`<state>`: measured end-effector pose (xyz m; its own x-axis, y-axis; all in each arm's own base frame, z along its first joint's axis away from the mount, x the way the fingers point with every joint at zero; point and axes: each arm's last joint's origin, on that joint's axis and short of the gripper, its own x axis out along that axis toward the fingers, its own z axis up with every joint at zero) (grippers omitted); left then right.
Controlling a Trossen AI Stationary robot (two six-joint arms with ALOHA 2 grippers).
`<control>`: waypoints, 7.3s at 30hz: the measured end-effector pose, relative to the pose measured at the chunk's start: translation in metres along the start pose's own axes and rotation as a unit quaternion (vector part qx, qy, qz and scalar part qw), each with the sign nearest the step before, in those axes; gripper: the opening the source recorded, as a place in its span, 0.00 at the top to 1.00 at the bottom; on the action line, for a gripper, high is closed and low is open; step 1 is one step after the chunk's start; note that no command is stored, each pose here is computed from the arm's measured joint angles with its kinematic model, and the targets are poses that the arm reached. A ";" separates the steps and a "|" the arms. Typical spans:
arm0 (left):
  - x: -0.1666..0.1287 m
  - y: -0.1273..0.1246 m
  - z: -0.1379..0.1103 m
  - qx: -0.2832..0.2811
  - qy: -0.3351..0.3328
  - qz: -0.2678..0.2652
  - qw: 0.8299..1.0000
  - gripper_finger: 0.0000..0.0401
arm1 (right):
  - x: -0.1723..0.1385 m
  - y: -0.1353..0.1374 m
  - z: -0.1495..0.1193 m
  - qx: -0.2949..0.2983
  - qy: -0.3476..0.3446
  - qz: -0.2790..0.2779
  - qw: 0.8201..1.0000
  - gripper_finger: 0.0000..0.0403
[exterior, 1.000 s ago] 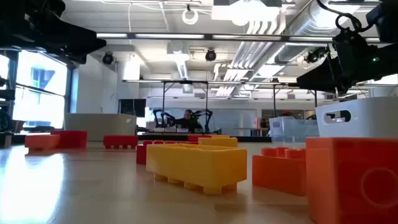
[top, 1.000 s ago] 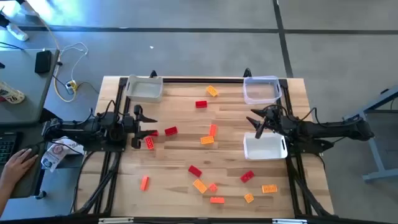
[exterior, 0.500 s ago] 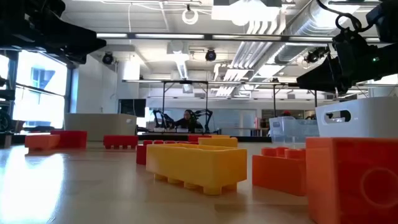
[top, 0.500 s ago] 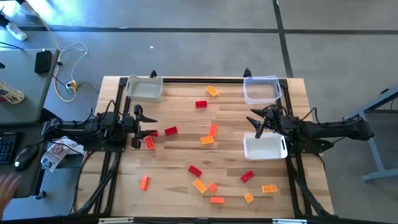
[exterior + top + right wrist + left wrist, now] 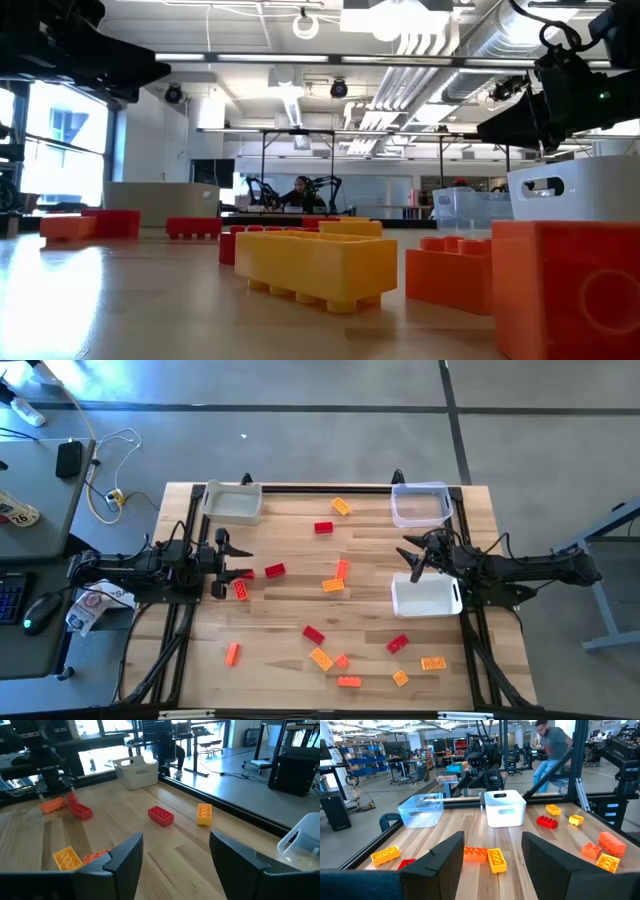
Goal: Sort & place blocks by color
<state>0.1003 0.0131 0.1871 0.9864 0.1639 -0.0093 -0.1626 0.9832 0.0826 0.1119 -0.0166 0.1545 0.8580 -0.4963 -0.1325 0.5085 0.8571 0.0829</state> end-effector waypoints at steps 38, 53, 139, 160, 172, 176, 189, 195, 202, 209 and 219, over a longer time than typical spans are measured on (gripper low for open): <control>0.000 0.000 0.000 0.000 0.000 0.000 1.000 0.54 | 0.000 0.000 0.000 0.000 0.000 0.000 1.000 0.47; 0.000 0.000 0.000 0.000 0.000 0.000 1.000 0.54 | 0.000 0.000 0.000 0.000 0.000 0.000 1.000 0.47; 0.000 0.003 0.005 -0.016 -0.023 0.049 0.998 0.54 | 0.096 0.085 0.156 -0.174 0.082 0.135 0.972 0.44; 0.000 0.003 -0.003 -0.073 0.013 0.049 0.996 0.54 | 0.170 0.118 0.066 -0.198 0.232 0.228 0.925 0.42; 0.000 0.003 -0.005 -0.077 0.027 0.057 0.995 0.54 | 0.191 0.129 0.028 -0.188 0.245 0.274 0.911 0.42; 0.000 0.003 -0.006 -0.076 0.027 0.062 0.995 0.54 | 0.195 0.135 0.017 -0.195 0.242 0.284 0.907 0.42; 0.000 0.003 -0.006 -0.076 0.030 0.062 0.995 0.54 | 0.200 0.140 -0.011 -0.216 0.271 0.268 0.899 0.42; 0.000 0.003 -0.006 -0.076 0.031 0.062 0.995 0.54 | 0.202 0.139 -0.019 -0.223 0.282 0.256 0.897 0.42; 0.000 0.003 -0.006 -0.076 0.031 0.062 0.995 0.54 | 0.201 0.138 -0.023 -0.227 0.294 0.250 0.894 0.43; -0.001 0.003 -0.009 -0.074 0.043 0.061 0.994 0.54 | 0.200 0.137 -0.026 -0.218 0.311 0.242 0.893 0.48; -0.001 0.003 -0.009 -0.074 0.043 0.061 0.994 0.54 | 0.200 0.136 -0.025 -0.178 0.322 0.226 0.902 0.72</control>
<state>0.0991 0.0165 0.1787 0.9543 0.2835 -0.0944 -0.2897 0.9552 -0.0601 0.3509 0.0045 0.1143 0.6937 0.0010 -0.7203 -0.0373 0.9987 -0.0346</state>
